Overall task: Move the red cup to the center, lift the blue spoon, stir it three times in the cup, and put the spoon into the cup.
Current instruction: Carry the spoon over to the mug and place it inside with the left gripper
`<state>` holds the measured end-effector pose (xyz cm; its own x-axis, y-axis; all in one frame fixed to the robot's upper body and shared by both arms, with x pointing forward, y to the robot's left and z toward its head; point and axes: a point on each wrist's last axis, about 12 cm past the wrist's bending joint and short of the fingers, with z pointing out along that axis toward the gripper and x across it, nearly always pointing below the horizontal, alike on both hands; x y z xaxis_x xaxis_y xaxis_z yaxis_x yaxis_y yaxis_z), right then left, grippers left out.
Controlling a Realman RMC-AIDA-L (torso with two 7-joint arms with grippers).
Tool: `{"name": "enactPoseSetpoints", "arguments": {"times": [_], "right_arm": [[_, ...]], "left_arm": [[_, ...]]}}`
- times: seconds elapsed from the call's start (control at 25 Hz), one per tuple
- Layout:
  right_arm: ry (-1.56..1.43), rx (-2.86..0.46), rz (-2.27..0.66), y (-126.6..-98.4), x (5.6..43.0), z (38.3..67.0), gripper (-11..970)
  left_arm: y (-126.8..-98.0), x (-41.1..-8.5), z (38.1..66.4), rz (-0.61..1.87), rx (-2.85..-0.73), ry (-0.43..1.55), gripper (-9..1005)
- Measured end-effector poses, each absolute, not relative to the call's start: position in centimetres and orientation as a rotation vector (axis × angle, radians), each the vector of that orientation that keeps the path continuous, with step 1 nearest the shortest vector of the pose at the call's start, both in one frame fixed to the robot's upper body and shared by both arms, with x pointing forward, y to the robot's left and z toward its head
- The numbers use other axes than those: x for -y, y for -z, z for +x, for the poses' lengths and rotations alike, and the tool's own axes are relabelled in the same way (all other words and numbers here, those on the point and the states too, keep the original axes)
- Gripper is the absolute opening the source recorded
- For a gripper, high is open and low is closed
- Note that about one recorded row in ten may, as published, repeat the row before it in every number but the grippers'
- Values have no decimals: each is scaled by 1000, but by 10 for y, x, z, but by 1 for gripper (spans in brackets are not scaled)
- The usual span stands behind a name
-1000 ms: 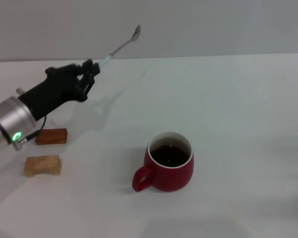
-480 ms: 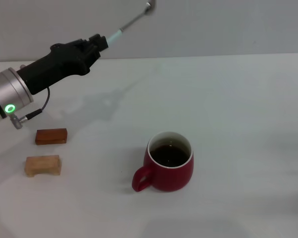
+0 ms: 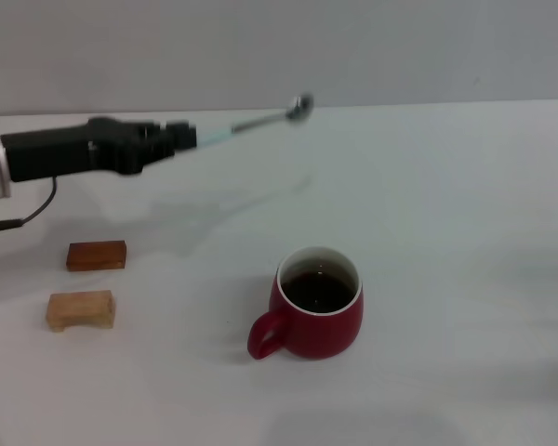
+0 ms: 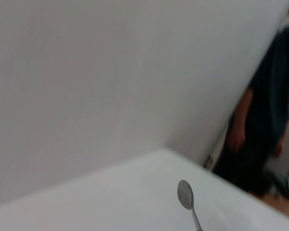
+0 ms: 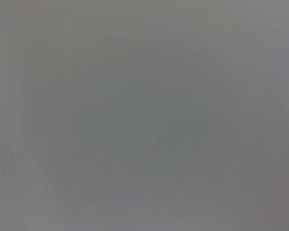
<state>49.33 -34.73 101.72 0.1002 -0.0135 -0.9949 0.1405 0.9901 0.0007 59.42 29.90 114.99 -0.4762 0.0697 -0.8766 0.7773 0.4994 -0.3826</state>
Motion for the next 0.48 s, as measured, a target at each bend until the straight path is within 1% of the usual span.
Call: {"name": "enactPoseSetpoints", "arguments": {"times": [0.2, 0.36, 0.4, 0.48], "right_arm": [[114, -1470, 103, -1017, 347, 493, 0], [115, -1480, 105, -1016, 347, 493, -1], [115, -1490, 106, -1015, 347, 494, -1], [114, -1496, 104, -1014, 347, 495, -1]], "left_arm": [[-1157, -303, 592, 795, -1984, 1030, 133], [-1170, -303, 591, 892, -2057, 1038, 133], [-1178, -301, 591, 936, -2075, 1034, 133], [-1180, -300, 590, 953, -2083, 1031, 133]]}}
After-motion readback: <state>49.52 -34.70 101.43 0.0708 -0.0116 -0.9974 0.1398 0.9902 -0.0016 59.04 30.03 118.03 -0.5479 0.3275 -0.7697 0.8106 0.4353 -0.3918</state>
